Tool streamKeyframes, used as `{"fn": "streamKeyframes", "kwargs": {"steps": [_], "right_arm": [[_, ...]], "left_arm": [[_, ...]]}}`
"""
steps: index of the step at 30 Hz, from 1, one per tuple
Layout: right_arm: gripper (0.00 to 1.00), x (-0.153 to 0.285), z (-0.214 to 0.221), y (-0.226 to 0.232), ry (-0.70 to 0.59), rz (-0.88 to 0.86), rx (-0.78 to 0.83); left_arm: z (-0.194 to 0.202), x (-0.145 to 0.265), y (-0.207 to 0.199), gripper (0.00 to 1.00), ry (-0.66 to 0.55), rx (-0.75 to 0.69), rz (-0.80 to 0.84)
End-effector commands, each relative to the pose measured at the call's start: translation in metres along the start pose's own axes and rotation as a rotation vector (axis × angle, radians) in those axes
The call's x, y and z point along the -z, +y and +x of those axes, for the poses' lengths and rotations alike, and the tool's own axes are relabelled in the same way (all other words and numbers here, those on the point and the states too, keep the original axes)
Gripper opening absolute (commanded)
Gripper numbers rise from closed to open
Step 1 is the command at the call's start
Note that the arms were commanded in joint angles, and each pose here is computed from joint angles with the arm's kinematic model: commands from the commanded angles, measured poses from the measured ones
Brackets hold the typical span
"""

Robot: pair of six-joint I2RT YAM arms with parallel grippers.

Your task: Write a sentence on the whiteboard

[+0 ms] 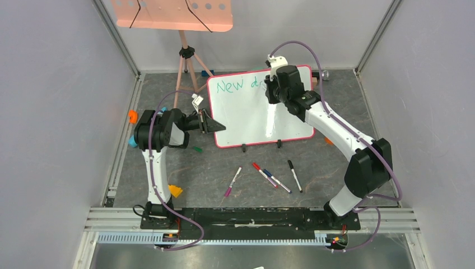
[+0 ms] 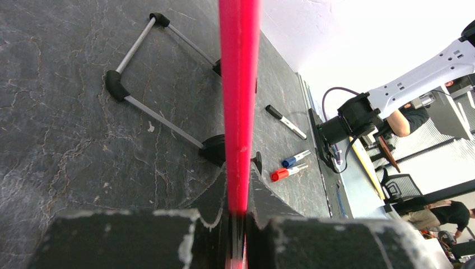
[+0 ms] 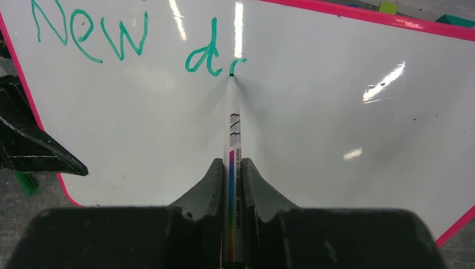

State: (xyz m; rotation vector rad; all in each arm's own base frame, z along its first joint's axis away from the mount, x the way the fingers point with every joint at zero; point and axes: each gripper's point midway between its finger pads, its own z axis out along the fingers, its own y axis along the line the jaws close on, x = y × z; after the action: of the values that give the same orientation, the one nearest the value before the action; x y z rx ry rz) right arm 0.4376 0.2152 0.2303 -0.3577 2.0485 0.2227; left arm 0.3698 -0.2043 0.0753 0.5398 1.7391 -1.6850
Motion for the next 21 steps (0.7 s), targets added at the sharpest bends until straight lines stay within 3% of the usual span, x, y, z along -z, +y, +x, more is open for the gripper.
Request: {"fn": "streamKeyframes", "kwargs": {"steps": [1, 11, 21], "right_arm": [[0.0, 0.011, 0.003, -0.006, -0.004, 0.012, 0.019], [0.0, 0.014, -0.004, -0.028, -0.013, 0.117, 0.02], [0.0, 0.001, -0.017, -0.021, -0.027, 0.088, 0.019]], "left_arm": [[-0.009, 0.007, 0.028, 0.02, -0.098, -0.046, -0.084], [-0.009, 0.006, 0.028, 0.02, -0.097, -0.047, -0.082], [-0.009, 0.006, 0.028, 0.02, -0.097, -0.047, -0.083]]}}
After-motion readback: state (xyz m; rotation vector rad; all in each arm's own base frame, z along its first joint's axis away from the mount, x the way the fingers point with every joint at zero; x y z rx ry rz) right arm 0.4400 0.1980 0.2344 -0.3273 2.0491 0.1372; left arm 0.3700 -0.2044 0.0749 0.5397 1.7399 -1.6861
